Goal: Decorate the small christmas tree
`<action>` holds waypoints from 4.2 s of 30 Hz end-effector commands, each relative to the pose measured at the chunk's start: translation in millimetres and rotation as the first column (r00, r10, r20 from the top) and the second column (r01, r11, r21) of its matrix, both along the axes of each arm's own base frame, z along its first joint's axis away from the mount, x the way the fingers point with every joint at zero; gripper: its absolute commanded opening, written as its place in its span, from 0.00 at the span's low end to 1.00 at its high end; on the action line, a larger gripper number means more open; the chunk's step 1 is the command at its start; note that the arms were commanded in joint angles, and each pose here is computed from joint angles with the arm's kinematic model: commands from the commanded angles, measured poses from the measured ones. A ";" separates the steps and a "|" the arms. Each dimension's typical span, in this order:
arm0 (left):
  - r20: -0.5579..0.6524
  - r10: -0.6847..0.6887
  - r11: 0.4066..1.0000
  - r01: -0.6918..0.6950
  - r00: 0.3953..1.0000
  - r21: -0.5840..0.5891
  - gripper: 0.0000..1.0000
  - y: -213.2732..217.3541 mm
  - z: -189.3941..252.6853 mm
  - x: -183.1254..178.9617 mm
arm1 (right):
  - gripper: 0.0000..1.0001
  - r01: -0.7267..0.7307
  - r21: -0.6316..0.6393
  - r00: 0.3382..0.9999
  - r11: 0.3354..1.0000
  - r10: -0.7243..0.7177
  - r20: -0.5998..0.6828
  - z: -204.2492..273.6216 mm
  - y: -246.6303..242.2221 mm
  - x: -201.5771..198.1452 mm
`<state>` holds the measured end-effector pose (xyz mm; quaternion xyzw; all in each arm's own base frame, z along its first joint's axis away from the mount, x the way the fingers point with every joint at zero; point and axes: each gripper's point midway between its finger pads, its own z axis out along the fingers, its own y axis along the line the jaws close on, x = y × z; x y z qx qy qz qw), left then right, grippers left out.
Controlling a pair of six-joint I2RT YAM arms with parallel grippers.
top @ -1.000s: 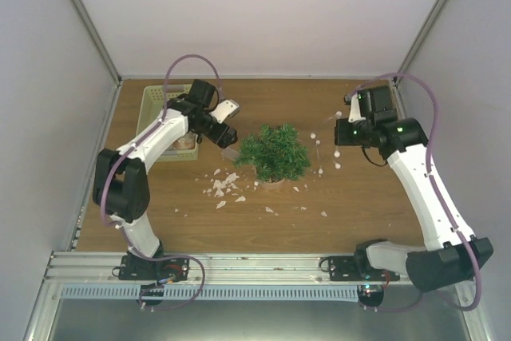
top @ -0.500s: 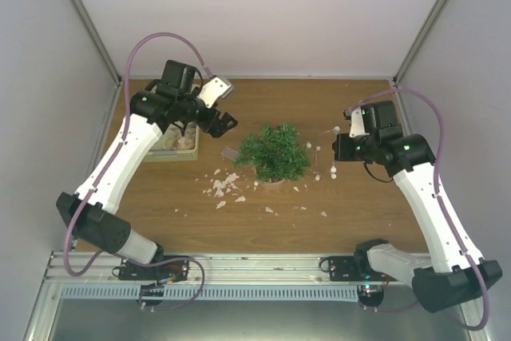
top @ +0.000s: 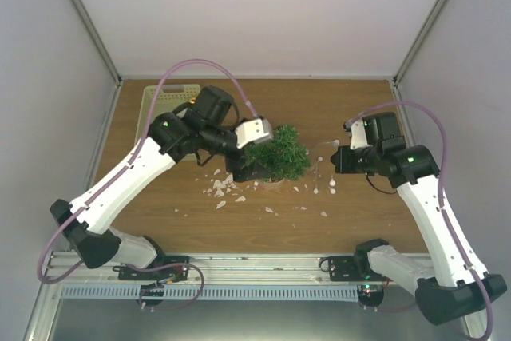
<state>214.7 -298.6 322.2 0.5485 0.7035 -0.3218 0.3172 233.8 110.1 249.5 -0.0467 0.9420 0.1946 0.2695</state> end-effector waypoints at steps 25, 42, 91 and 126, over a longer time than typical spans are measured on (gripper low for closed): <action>-0.024 -0.390 0.921 0.389 0.921 -0.020 0.98 -126.8 -123.7 -114.7 | 0.01 -0.144 0.165 0.977 0.976 0.167 -0.131 4.8 25.3 -62.2; 0.076 -0.325 0.945 0.322 0.943 0.052 0.97 -121.7 -175.1 -97.3 | 0.00 -0.214 0.269 0.959 0.939 0.254 -0.124 22.0 40.7 -80.5; 0.209 -0.221 0.975 0.216 0.953 0.047 0.97 -137.3 -174.4 -64.7 | 0.01 -0.288 0.403 0.943 0.869 0.331 -0.039 64.7 55.2 -103.4; 0.122 -0.331 0.936 0.342 0.936 -0.084 0.93 -148.9 -181.0 -94.4 | 0.01 -0.287 0.422 0.941 0.860 0.335 -0.043 56.6 57.5 -103.9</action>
